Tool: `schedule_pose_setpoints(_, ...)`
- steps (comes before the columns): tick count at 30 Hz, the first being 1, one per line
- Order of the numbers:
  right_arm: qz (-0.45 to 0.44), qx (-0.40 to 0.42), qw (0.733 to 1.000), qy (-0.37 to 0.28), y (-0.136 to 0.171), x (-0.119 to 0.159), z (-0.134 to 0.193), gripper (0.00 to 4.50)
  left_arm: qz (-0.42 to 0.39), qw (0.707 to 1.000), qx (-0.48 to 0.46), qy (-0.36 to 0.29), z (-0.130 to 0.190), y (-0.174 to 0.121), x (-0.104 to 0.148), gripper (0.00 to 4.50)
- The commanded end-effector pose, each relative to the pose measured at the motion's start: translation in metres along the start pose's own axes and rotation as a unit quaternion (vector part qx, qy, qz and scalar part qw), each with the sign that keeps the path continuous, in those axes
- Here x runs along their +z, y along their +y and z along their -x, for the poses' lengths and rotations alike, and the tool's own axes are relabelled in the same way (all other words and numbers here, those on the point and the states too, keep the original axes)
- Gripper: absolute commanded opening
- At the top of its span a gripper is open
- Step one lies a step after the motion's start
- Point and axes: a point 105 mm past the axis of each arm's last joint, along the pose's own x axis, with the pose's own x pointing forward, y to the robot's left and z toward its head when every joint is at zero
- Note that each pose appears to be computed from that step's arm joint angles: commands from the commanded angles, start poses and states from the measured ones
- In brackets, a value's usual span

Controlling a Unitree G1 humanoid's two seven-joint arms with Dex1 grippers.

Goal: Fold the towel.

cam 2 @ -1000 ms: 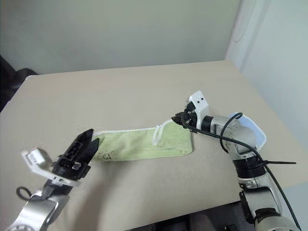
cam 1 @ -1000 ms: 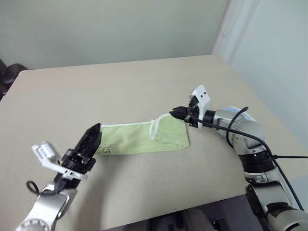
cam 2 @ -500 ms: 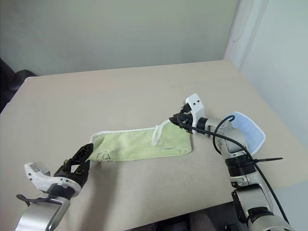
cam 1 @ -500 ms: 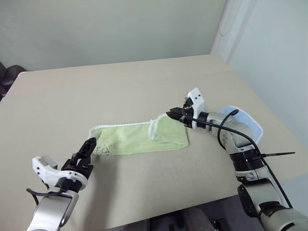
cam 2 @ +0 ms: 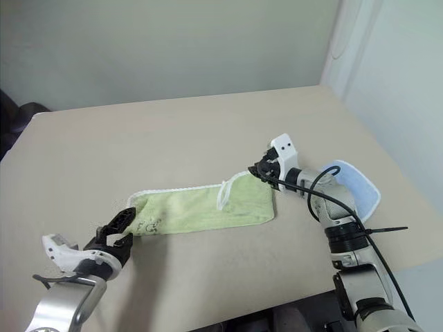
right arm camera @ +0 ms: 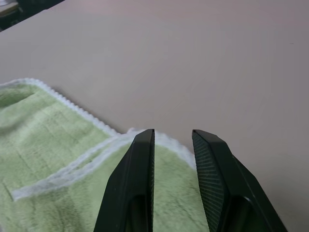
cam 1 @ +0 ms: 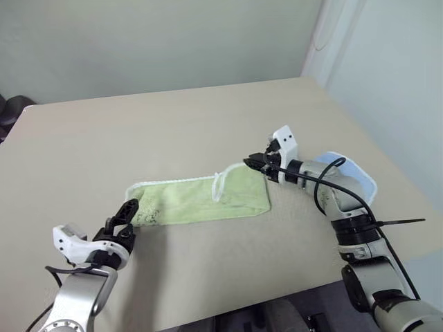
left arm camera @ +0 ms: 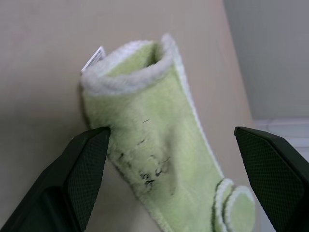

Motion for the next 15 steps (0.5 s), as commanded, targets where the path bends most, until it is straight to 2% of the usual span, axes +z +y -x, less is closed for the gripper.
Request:
schedule_pose_setpoints(1,0.013,-0.012,1.000,-0.024,-0.004,0.013,0.004,1.31,0.009,1.000,0.009,-0.022,0.007,0.003,0.003,4.48)
schedule_pose_setpoints(5,0.011,-0.011,1.000,-0.024,-0.003,0.011,0.001,1.31,-0.014,0.999,-0.043,-0.001,0.018,-0.009,-0.005,4.48)
schedule_pose_setpoints(10,0.010,-0.010,1.000,-0.023,-0.001,0.009,0.001,1.31,-0.007,0.999,-0.034,-0.009,0.029,0.007,-0.002,4.48)
schedule_pose_setpoints(15,0.011,-0.016,1.000,-0.021,-0.004,0.008,0.002,1.31,-0.026,0.999,-0.016,-0.026,0.023,0.017,0.011,4.48)
